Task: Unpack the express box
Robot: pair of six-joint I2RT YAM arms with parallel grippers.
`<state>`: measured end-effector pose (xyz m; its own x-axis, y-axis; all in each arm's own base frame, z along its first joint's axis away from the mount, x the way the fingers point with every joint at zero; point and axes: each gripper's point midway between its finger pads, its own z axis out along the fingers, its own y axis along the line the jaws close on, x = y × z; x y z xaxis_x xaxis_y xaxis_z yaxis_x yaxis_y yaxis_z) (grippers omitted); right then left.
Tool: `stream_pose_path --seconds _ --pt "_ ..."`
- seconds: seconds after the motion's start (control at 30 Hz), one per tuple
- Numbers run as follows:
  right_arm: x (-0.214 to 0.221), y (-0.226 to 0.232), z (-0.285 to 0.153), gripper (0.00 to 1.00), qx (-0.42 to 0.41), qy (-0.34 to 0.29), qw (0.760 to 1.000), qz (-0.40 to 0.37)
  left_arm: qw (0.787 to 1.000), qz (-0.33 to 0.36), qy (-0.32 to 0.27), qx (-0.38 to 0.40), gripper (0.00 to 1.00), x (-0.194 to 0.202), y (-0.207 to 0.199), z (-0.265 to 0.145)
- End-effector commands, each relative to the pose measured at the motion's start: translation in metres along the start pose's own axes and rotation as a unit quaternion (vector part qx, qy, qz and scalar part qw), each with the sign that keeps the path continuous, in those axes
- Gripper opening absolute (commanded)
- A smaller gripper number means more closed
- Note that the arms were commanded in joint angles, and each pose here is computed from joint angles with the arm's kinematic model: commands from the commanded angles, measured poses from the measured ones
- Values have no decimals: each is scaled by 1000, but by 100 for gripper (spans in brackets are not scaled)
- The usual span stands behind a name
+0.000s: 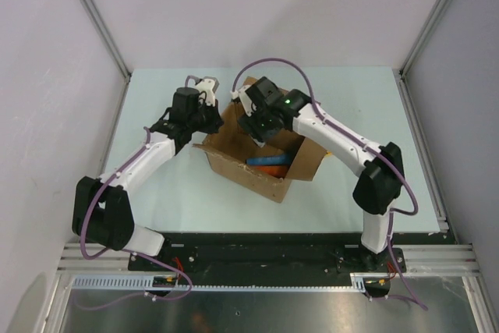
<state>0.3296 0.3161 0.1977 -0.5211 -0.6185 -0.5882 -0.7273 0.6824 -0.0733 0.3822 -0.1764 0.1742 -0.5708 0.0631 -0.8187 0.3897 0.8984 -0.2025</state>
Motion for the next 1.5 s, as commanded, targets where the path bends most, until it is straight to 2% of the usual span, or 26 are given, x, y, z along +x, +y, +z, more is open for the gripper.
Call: stream_pose_path --seconds 0.0,0.2,0.43,0.57,0.73,0.93,1.17,1.33,1.47 --pt "9 7 7 61 -20 22 999 -32 998 -13 29 46 4 16 -17 7" --pt "37 20 31 62 -51 69 996 -38 998 -15 28 44 10 13 -16 10" --pt "67 21 44 65 -52 98 993 -38 998 -23 18 56 29 3 -19 6" --pt "73 23 52 64 -62 107 992 -31 998 -19 9 66 29 -5 -22 3" --pt "85 18 69 64 -51 131 990 -31 997 -18 12 69 29 -3 -22 5" --pt "85 15 78 64 -34 129 991 -29 997 -18 18 73 26 1 -22 6" --pt "73 5 77 64 0 101 994 -28 996 -16 22 81 17 3 -25 7" --pt "67 0 74 64 19 87 995 -33 995 -13 23 92 0 3 -28 7" --pt "67 -5 76 64 33 85 995 -40 995 -9 25 100 0 4 -30 7"
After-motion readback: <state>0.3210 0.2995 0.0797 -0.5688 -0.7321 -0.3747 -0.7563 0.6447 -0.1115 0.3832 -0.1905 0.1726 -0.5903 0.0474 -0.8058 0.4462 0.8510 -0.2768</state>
